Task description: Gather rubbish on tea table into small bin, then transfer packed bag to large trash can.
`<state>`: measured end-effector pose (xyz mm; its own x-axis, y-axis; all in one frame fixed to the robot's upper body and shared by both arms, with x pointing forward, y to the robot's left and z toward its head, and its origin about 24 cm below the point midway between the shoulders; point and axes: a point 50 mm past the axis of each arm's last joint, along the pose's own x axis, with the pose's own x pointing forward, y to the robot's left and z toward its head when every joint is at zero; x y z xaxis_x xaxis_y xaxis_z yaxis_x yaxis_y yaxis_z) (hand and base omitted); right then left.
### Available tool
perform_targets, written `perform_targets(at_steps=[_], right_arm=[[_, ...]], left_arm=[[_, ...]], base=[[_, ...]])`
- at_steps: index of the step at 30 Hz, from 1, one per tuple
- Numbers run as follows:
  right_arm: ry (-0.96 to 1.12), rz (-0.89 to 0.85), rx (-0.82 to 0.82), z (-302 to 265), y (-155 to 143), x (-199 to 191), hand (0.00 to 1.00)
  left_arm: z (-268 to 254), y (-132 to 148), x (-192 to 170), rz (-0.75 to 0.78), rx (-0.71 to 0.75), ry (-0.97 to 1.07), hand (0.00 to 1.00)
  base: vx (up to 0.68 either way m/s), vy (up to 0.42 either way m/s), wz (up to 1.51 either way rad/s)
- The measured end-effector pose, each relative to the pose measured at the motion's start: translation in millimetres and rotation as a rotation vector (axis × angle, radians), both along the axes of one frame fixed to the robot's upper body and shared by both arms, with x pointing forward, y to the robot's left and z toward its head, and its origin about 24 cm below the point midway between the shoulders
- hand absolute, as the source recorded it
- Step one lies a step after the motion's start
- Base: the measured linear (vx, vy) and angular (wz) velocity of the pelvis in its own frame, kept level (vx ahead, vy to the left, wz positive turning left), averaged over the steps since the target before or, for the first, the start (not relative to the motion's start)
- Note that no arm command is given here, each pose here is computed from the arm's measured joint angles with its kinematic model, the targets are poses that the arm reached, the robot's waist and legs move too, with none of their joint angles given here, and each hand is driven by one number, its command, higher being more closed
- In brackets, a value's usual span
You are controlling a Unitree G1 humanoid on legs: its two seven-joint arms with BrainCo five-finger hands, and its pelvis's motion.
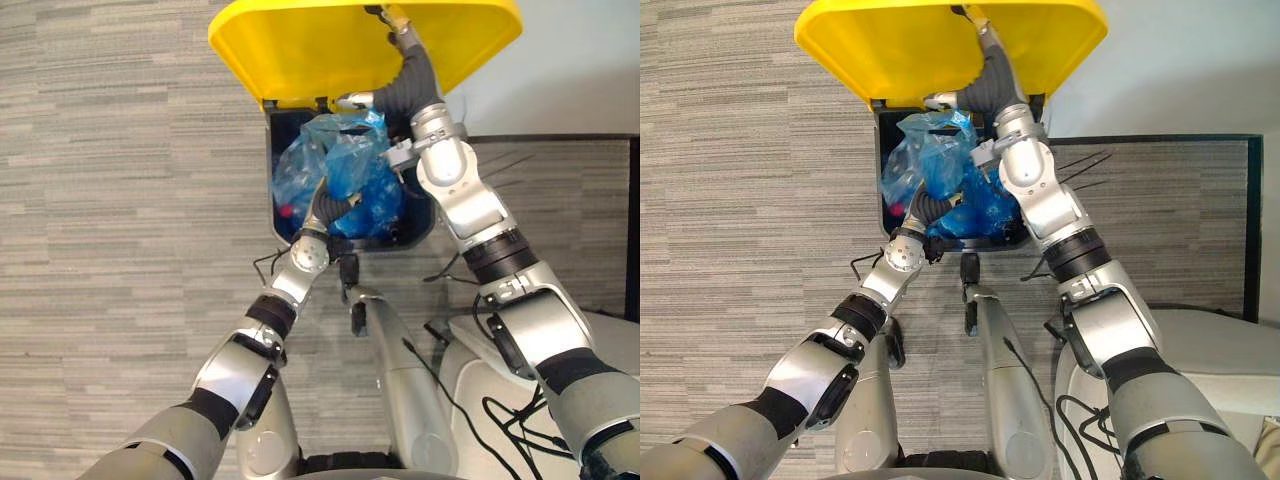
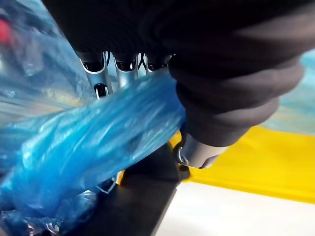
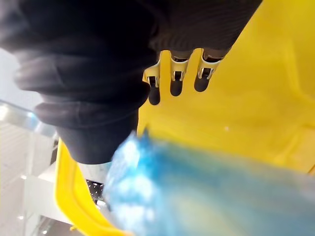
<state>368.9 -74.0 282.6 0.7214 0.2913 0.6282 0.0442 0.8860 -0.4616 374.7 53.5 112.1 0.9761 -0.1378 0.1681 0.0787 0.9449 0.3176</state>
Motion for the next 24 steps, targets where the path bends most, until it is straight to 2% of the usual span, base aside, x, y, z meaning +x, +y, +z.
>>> perform_targets(at_steps=[7,13,16,20,24], right_arm=[[0.016,0.053,0.035,-8.8,15.5,-4.0,0.0],[0.115,0.024,0.068,-55.7,-1.0,-9.8,0.0],[0.214,-0.045,0.097,-97.0,-24.0,-14.6,0.0],[0.447,-0.188,0.159,-179.7,-67.0,-39.3,0.0],[0.715,-0.254,0.171,-258.1,-85.4,-86.7,0.0]], left_arm=[[-16.4,4.6,-4.8,0.028,0.036,0.044,0.0],[-32.4,14.3,-12.1,0.028,0.097,0.062,0.0],[-44.2,28.5,-19.2,0.039,0.133,0.07,0.0],[-85.6,74.9,-46.5,0.116,0.16,0.159,0.0],[-144.8,151.4,-104.7,0.299,0.141,0.396,0.0]], base=[[0.03,0.06,0.01],[0.06,0.07,0.12],[0.01,0.087,0.35],[-0.07,0.111,0.19],[-0.16,0.145,-0.43]])
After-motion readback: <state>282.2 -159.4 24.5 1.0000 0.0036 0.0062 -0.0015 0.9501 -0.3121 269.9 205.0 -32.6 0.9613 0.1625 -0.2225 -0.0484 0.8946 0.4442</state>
